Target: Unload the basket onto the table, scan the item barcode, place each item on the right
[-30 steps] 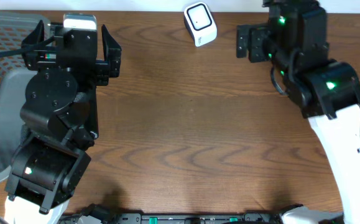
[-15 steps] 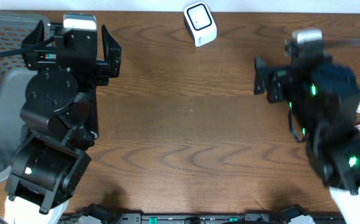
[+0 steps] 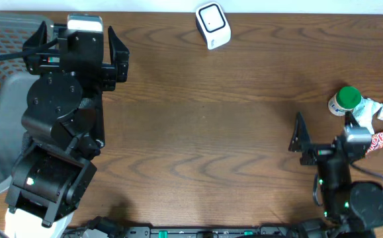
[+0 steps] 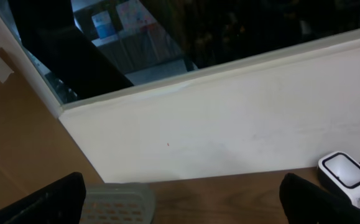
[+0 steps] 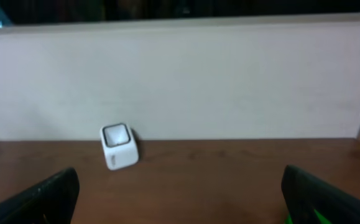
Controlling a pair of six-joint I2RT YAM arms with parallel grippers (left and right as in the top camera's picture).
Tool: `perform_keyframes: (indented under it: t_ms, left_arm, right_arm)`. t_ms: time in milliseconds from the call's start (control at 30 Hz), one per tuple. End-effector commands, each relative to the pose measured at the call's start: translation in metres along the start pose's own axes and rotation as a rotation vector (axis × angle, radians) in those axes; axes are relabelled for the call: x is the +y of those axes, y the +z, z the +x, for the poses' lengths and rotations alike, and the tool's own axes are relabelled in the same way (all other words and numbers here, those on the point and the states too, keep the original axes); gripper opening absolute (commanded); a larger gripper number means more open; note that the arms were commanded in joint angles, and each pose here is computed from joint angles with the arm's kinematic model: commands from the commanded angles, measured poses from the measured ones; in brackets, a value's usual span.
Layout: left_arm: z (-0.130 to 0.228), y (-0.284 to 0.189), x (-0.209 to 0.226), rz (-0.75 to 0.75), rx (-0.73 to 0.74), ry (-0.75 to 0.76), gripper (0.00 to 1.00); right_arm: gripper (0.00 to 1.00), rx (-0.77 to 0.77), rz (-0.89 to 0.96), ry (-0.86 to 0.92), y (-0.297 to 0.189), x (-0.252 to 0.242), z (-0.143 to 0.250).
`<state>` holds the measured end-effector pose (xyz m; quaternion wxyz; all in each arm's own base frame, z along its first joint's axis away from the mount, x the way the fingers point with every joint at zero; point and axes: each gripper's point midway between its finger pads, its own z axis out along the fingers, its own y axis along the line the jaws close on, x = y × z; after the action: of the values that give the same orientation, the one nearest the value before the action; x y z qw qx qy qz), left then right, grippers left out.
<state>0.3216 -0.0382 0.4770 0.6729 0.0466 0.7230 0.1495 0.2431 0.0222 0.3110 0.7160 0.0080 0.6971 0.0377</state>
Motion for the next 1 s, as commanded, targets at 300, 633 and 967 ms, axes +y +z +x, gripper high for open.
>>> perform_keyframes:
  t_ms: [300,633,967]
  left_arm:
    - [-0.007,-0.004,0.007,-0.015,-0.017,-0.004,1.0]
    - [-0.007,-0.004,0.007,-0.015,-0.017,-0.004,1.0]
    - [-0.007,-0.004,0.007,-0.015,-0.017,-0.004,1.0]
  right_arm:
    - [0.99,-0.182,0.067,0.043,-0.015,-0.026,0.035]
    - [0.99,-0.123,0.144,0.099,-0.009,-0.047,0.083]
    - [0.99,0.014,0.192,0.094,-0.004,-0.058,0.134]
